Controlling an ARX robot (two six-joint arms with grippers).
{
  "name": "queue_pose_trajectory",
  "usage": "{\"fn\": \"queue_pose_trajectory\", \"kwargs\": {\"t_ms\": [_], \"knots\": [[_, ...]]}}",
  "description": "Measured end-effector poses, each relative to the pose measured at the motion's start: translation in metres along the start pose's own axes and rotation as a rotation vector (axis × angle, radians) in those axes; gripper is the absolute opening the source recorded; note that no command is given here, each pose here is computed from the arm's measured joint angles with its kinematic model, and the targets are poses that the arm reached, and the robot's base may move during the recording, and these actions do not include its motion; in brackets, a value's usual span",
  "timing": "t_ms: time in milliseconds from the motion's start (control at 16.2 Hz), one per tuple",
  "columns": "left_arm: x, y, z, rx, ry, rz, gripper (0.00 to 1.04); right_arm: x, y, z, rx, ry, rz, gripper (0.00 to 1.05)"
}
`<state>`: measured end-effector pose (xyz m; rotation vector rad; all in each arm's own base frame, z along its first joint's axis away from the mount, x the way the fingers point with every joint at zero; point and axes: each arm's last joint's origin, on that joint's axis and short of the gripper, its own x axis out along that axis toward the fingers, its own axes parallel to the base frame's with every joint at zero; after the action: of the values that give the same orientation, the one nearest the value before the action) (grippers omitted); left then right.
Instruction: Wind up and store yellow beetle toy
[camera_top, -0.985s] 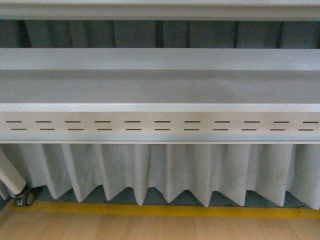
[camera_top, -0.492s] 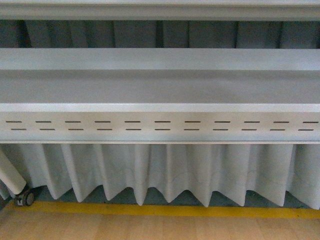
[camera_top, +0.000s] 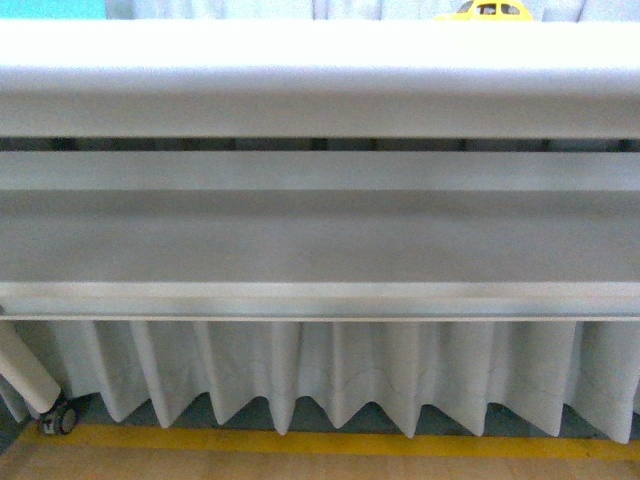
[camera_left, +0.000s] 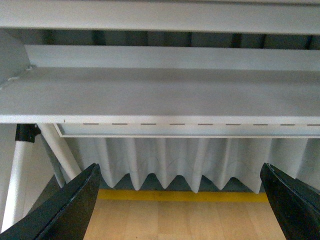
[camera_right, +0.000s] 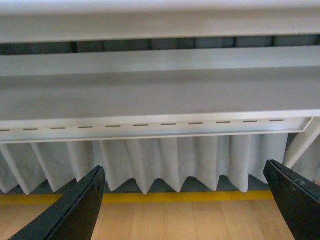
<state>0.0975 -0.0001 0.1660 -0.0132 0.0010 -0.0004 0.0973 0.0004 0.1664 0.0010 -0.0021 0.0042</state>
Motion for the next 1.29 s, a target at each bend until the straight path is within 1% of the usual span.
{"fn": "queue_pose_trajectory", "kwargs": {"t_ms": [1292], "knots": [[0.0,0.0,0.0004,0.008,-0.004,-0.002,0.98,0.0,0.0,0.0005,-0.001,-0.005,0.0,0.98]]}}
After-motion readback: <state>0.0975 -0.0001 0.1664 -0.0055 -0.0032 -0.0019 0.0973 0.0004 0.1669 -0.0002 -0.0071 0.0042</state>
